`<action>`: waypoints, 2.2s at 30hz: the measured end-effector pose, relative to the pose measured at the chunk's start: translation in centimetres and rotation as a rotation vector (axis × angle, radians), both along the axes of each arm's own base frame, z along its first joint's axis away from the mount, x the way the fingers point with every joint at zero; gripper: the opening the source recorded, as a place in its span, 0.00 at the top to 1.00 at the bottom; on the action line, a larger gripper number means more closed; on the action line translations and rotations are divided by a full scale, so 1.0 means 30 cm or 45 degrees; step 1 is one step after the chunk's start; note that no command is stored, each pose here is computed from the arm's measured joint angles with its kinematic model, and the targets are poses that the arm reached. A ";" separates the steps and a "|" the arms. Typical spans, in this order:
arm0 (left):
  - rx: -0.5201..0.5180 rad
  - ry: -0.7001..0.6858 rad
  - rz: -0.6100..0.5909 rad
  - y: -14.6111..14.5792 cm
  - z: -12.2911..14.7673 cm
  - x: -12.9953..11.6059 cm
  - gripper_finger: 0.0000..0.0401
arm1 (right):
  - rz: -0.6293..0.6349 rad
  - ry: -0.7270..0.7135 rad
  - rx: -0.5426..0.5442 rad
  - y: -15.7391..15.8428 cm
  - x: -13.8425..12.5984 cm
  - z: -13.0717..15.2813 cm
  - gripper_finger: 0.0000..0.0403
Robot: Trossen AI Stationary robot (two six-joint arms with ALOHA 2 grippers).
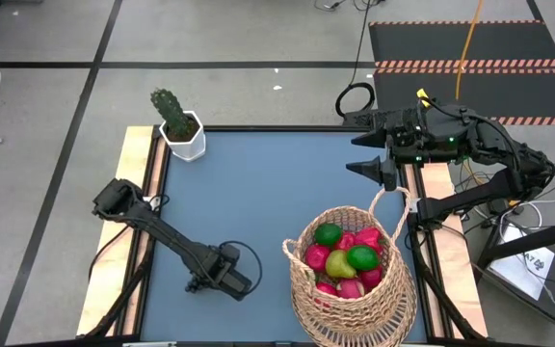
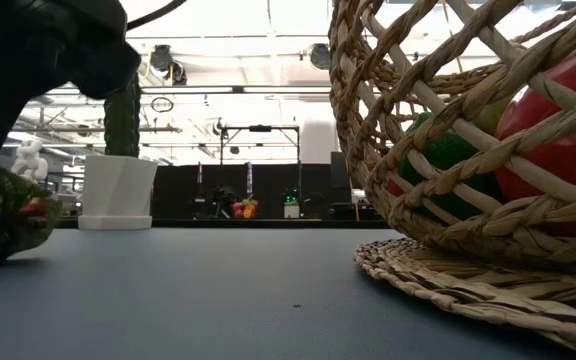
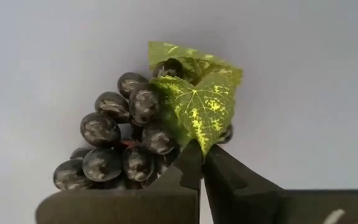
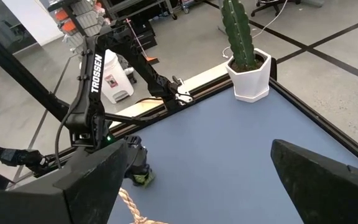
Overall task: Build produce basket
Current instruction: Put the purple grapes into the brown basket
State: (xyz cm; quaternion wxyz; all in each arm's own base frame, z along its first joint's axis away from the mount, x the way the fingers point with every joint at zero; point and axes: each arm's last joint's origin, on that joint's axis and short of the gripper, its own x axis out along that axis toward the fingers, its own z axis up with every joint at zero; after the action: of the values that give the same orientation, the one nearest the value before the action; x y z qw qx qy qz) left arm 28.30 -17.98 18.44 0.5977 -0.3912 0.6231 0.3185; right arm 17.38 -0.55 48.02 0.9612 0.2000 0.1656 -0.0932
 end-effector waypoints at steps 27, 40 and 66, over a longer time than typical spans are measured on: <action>0.310 -0.315 -0.237 0.163 0.643 -0.141 1.00 | -0.005 0.000 -0.002 0.000 -0.001 0.000 0.03; 0.413 -0.658 -0.334 0.303 0.875 -0.145 1.00 | -0.005 0.000 -0.004 -0.001 -0.001 0.000 0.03; 0.782 -1.004 -0.698 0.495 1.121 -0.201 1.00 | -0.033 0.008 -0.054 -0.004 -0.001 0.000 0.03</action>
State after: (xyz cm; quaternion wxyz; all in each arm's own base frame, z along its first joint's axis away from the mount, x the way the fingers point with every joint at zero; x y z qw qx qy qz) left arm 22.26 -3.12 52.09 0.9322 -0.1125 0.3104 0.1482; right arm 17.34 -0.67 48.01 0.9634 0.1815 0.1639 -0.1099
